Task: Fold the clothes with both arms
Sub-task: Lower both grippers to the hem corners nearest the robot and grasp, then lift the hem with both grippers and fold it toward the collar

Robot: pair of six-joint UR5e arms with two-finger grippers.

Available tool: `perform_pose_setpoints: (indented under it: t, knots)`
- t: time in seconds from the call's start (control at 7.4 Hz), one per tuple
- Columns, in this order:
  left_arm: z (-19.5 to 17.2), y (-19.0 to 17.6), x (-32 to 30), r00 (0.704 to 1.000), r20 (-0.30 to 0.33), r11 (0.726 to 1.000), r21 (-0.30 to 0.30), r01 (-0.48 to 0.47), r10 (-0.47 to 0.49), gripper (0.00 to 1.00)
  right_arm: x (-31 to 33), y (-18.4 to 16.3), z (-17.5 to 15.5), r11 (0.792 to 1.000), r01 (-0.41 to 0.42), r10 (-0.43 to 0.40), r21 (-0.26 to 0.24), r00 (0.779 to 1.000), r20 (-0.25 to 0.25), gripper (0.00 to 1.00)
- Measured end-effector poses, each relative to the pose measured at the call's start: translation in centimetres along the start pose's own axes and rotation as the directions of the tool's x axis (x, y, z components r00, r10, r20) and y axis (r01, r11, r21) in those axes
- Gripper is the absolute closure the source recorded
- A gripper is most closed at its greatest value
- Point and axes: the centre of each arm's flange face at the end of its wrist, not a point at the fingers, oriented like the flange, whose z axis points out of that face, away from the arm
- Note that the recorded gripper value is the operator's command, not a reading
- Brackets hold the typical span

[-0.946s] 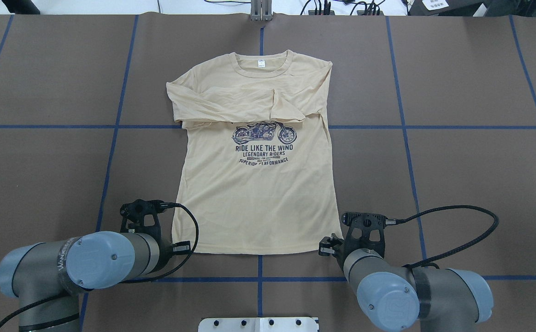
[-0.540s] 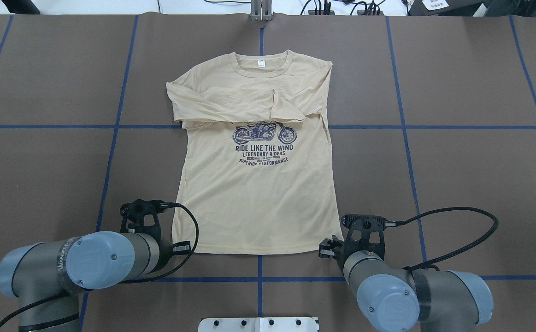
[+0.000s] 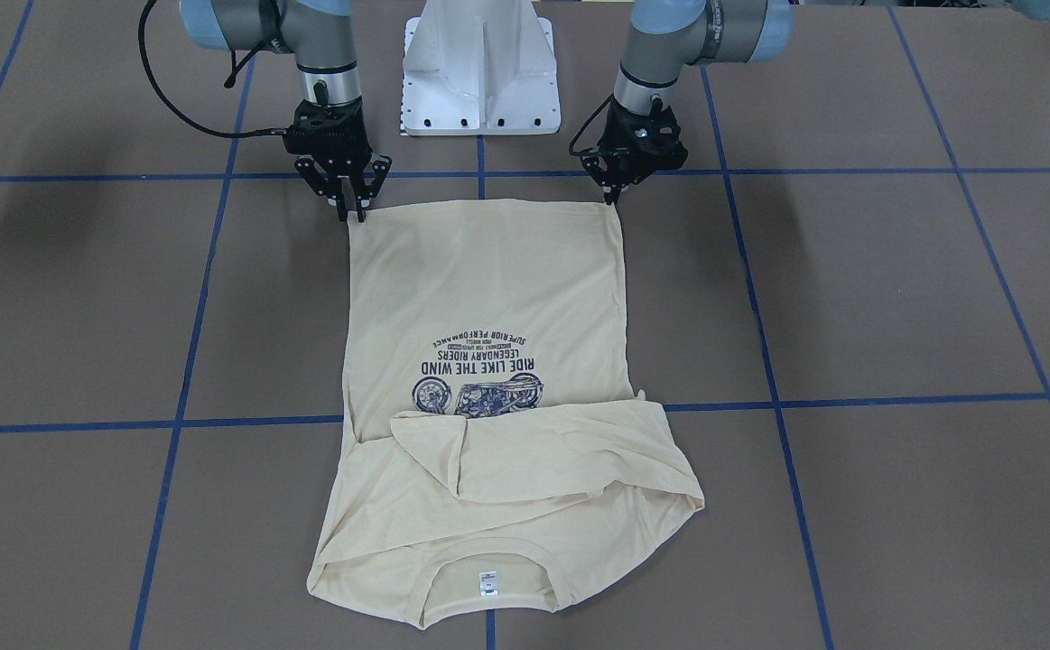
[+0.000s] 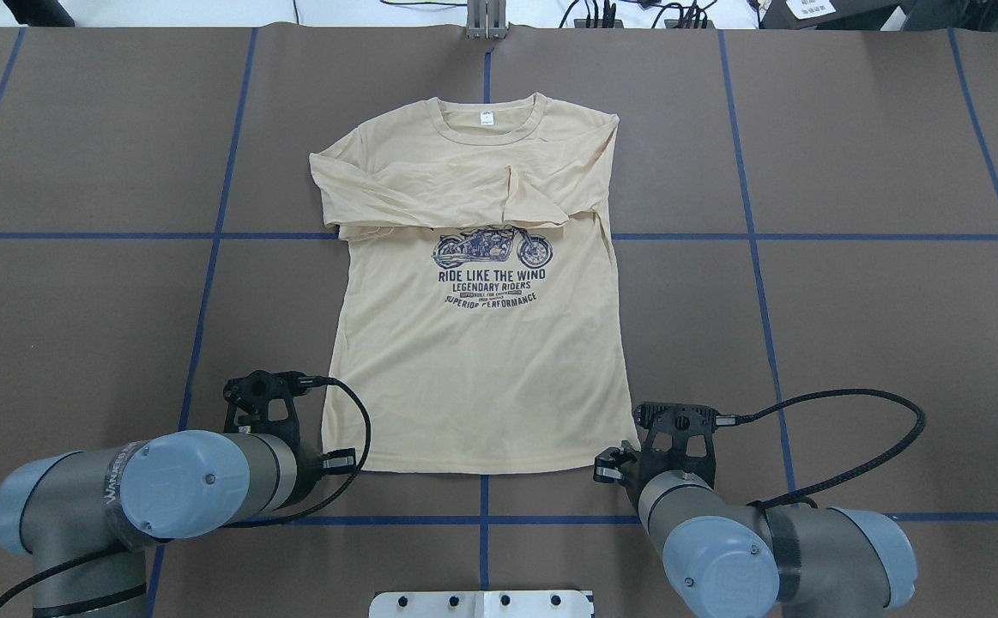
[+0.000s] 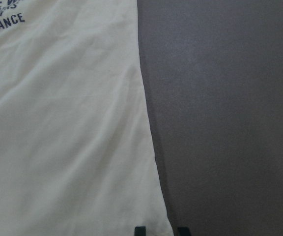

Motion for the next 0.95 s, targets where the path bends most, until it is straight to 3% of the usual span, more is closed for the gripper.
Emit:
perform_pose_setpoints:
  t: [0.14,0.54,0.81,0.95]
  knots:
    - [-0.2,0.0,0.1,1.0,-0.004,1.0,0.0,0.0,0.0,1.0,0.0,0.0,0.0,1.0,0.0,0.0,0.001,1.0,0.0,1.0]
    - [-0.6,0.0,0.2,1.0,-0.012,1.0,0.0,0.0,0.0,1.0,-0.4,-0.3,-0.6,1.0,-0.023,0.023,0.006,1.0,0.013,1.0]
    - [-3.2,-0.2,1.0,0.999,-0.053,1.0,0.0,-0.006,0.006,1.0,-0.8,-2.7,-5.1,0.998,-0.057,0.057,-0.009,0.995,0.08,1.0]
    - [-6.4,-0.1,1.5,0.997,-0.074,1.0,-0.011,-0.019,0.019,1.0,-0.1,-4.3,-8.6,0.997,-0.068,0.072,-0.045,0.992,0.106,1.0]
